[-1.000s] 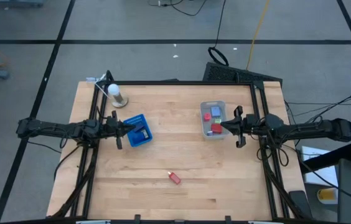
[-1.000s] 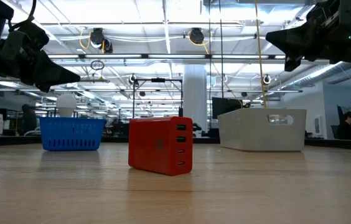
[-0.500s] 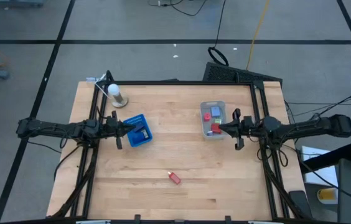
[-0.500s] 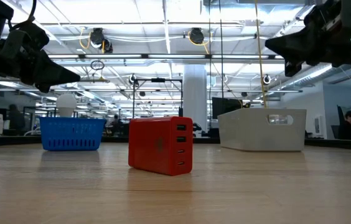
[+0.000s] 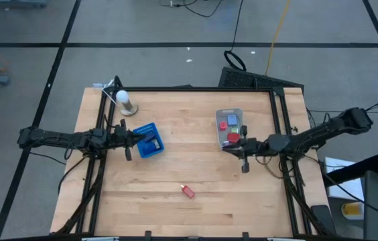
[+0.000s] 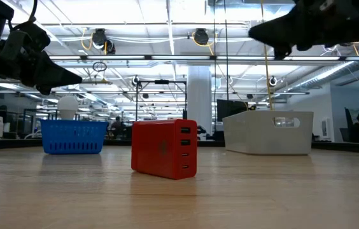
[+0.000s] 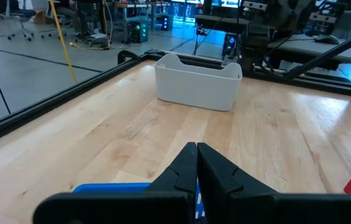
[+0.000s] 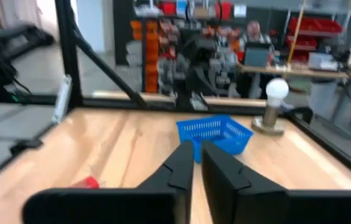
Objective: Pick & Place Office items
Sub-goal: Put the red charger adapter into the grey bin
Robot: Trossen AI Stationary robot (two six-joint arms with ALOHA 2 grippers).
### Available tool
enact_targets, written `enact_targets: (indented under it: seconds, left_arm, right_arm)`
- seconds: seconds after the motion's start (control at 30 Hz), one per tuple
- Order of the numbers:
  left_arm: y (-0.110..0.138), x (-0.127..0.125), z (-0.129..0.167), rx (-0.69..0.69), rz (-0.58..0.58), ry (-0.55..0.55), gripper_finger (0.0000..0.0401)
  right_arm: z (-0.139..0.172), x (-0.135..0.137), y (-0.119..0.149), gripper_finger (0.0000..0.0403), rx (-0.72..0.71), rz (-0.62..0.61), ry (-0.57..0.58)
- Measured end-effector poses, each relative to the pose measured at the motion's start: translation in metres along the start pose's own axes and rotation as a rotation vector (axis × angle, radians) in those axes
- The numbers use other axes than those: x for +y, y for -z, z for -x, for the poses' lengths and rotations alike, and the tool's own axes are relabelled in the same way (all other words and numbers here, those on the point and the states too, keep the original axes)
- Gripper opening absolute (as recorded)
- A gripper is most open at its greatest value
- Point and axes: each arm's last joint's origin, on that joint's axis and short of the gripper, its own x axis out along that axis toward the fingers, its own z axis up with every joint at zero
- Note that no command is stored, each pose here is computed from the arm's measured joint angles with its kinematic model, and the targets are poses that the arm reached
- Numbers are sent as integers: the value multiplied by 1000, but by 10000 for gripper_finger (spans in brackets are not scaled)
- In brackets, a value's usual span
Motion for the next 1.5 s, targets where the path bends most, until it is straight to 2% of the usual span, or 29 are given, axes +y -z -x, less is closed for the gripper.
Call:
enact_targets:
  seconds: [0.17,0.47,0.67,0.83,1.03,1.23,1.5]
  left_arm:
    - [0,0,0,0,0,0,10]
    - [0,0,0,5,10,-1,10]
    - [0,0,0,5,13,0,10]
    - [0,0,0,5,19,0,10]
    - [0,0,0,4,22,14,10]
    - [0,-1,0,8,21,18,10]
    - [1,-1,0,9,19,19,10]
  right_arm:
    - [-26,11,-4,90,45,13,29]
    - [-72,36,-4,226,152,59,-17]
    - [-100,48,-3,283,197,77,-62]
    - [-122,59,11,299,243,68,-207]
    - [-150,72,27,299,277,60,-244]
    - [-176,86,32,299,279,46,-413]
    - [-192,96,50,299,385,69,-511]
